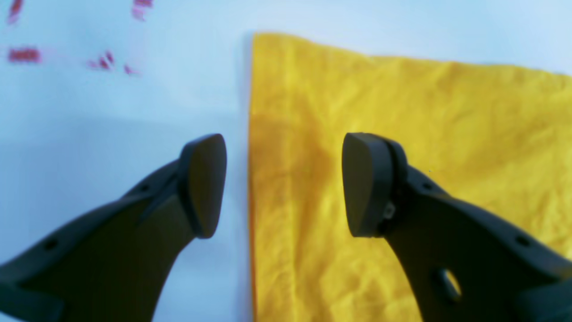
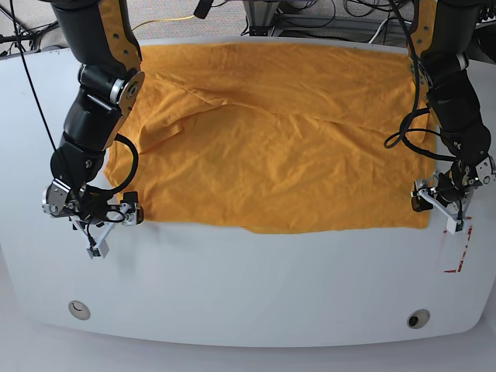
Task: Fold the T-shirt properly
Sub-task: 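Move both grippers to the shirt's hem corners and grasp them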
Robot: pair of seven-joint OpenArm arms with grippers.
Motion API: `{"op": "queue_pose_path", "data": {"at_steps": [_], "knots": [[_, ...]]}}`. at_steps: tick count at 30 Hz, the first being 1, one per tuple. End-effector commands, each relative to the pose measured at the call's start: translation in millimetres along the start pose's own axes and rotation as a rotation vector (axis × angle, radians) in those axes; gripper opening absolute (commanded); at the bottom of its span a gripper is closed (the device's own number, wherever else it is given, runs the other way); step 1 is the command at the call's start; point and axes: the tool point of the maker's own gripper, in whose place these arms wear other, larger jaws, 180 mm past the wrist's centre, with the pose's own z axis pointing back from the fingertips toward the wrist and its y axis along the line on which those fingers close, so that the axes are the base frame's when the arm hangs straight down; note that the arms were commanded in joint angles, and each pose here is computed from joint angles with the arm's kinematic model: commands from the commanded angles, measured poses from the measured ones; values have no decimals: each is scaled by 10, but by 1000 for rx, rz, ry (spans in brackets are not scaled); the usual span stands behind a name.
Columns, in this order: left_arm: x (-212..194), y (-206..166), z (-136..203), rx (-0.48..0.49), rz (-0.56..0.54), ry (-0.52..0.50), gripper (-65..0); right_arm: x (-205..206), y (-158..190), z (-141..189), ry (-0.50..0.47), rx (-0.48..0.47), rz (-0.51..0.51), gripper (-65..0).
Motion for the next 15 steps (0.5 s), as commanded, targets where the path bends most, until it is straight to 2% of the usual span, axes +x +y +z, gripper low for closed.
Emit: {"op": "queue_pose_path", "data": {"at_steps": [1, 7, 13, 15], "knots": [[217, 63, 14, 0, 22, -51, -267, 291, -95, 122, -74, -21, 11, -82], [238, -45, -109, -41, 70, -61, -267, 330, -68, 110, -104, -14, 7, -82], [232, -274, -195, -82, 78, -59, -272, 270, 117, 17, -79, 22, 4, -82], [226, -302, -206, -87, 78, -57, -318, 214, 160, -15, -68, 31, 2, -82]]}}
